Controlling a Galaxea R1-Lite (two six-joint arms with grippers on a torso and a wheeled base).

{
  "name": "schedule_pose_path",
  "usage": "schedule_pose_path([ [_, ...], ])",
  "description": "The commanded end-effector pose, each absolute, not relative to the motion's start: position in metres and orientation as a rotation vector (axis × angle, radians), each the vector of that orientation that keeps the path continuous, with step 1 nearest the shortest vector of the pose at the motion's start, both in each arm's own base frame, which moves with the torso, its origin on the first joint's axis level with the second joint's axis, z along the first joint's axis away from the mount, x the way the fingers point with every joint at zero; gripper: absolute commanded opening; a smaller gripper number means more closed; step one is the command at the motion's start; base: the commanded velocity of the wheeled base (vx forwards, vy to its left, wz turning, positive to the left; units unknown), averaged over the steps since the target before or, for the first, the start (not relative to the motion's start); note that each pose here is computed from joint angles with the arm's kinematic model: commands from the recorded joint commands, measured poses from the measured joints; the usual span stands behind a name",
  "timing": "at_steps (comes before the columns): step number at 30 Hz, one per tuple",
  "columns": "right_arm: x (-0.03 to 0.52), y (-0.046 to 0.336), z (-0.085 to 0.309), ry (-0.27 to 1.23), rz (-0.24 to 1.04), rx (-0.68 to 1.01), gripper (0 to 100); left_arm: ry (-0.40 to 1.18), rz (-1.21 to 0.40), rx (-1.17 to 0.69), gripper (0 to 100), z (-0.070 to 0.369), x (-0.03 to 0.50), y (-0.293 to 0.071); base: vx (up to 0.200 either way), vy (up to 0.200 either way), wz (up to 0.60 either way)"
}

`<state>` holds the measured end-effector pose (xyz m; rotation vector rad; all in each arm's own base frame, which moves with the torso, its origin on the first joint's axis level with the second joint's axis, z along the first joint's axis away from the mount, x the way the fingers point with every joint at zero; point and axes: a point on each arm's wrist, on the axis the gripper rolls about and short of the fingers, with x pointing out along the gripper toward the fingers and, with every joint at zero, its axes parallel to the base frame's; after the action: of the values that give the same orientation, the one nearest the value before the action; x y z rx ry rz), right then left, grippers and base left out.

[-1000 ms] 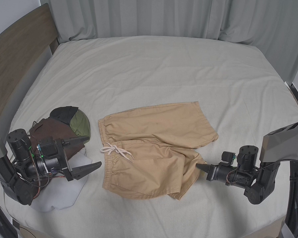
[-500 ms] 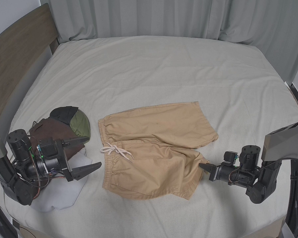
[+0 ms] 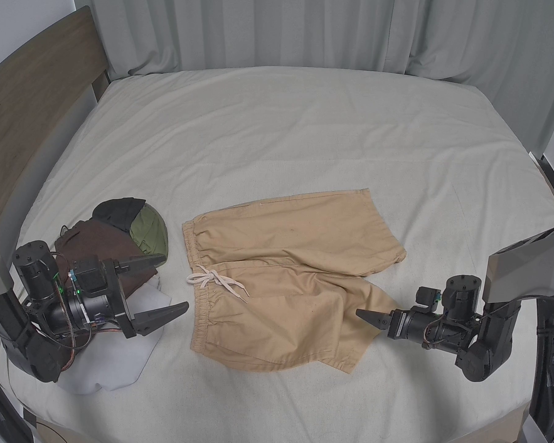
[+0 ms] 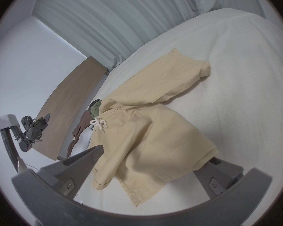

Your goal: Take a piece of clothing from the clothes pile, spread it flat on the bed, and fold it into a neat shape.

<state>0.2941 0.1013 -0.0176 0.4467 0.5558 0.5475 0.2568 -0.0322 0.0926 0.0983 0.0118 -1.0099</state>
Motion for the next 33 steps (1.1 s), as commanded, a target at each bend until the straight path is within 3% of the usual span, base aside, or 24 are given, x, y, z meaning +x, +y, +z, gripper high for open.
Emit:
schedule_pose_path([
  [1, 0.296, 0.1, -0.021, 0.56, 0.52, 0.455, 100, 0.014, -1.01, 0.097, 100, 0.092, 0.257, -0.032, 0.0, 0.0, 0.0],
  [29, 0.311, 0.077, -0.004, 0.465, 0.454, 0.477, 100, 0.021, -1.013, 0.094, 100, 0.091, 0.256, -0.033, 0.0, 0.0, 0.0],
  [30, 0.311, 0.077, -0.004, 0.464, 0.453, 0.476, 0, 0.024, -1.014, 0.092, 100, 0.09, 0.256, -0.033, 0.0, 0.0, 0.0],
  [33, 0.314, 0.074, -0.002, 0.451, 0.444, 0.475, 0, 0.02, -1.013, 0.094, 100, 0.091, 0.256, -0.033, 0.0, 0.0, 0.0],
])
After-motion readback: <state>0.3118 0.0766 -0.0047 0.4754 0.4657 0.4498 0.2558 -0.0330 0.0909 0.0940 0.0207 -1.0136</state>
